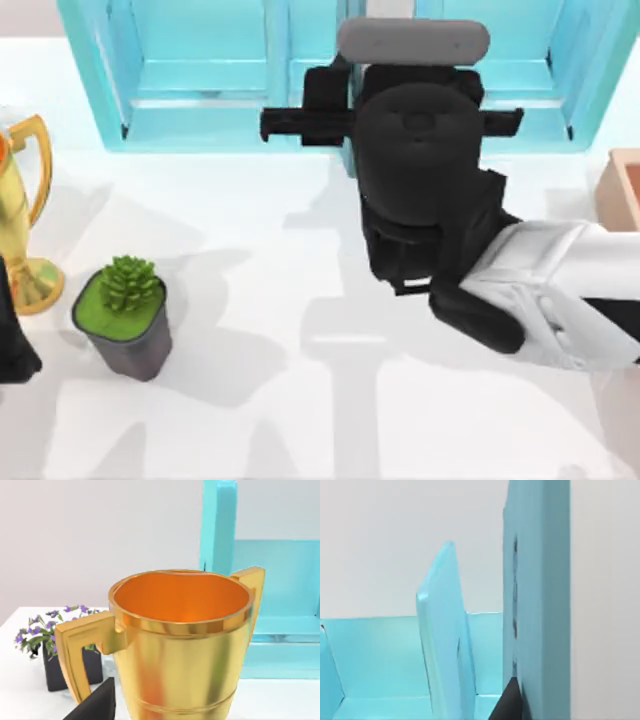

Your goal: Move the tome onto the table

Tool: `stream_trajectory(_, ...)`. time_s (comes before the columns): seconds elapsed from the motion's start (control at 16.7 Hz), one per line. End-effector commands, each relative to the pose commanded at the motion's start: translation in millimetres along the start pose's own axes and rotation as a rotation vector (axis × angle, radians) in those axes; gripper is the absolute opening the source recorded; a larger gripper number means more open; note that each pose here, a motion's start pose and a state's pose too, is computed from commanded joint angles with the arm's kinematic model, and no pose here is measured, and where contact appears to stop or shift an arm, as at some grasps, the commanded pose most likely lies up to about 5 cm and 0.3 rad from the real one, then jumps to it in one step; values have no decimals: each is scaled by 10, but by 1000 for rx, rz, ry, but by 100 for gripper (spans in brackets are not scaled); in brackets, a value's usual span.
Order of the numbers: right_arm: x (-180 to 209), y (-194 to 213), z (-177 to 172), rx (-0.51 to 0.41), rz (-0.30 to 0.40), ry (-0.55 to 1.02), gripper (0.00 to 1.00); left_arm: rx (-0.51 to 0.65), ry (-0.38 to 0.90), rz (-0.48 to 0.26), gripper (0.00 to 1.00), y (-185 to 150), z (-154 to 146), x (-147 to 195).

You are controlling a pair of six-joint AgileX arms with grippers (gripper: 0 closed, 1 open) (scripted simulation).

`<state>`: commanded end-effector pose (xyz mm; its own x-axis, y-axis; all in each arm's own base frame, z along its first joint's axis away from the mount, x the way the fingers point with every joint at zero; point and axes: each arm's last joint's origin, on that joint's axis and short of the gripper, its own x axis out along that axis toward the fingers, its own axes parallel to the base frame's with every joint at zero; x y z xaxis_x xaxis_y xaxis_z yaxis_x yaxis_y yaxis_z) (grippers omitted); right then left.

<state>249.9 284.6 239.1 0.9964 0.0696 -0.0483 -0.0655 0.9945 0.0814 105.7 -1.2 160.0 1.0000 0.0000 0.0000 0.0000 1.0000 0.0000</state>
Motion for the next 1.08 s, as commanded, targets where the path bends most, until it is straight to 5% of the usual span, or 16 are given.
stream_trajectory(0.66, -351, -617, -863, -1245, 273, 38, 0, 0, 0, 0, 100, 0, 0, 0)
stream_trajectory(0.84, -466, -799, -966, -1455, 343, 2, 0, 0, 0, 0, 100, 0, 0, 0)
stream_trajectory(1.08, -553, -931, -1012, -1578, 385, -37, 0, 0, 0, 0, 100, 0, 0, 0)
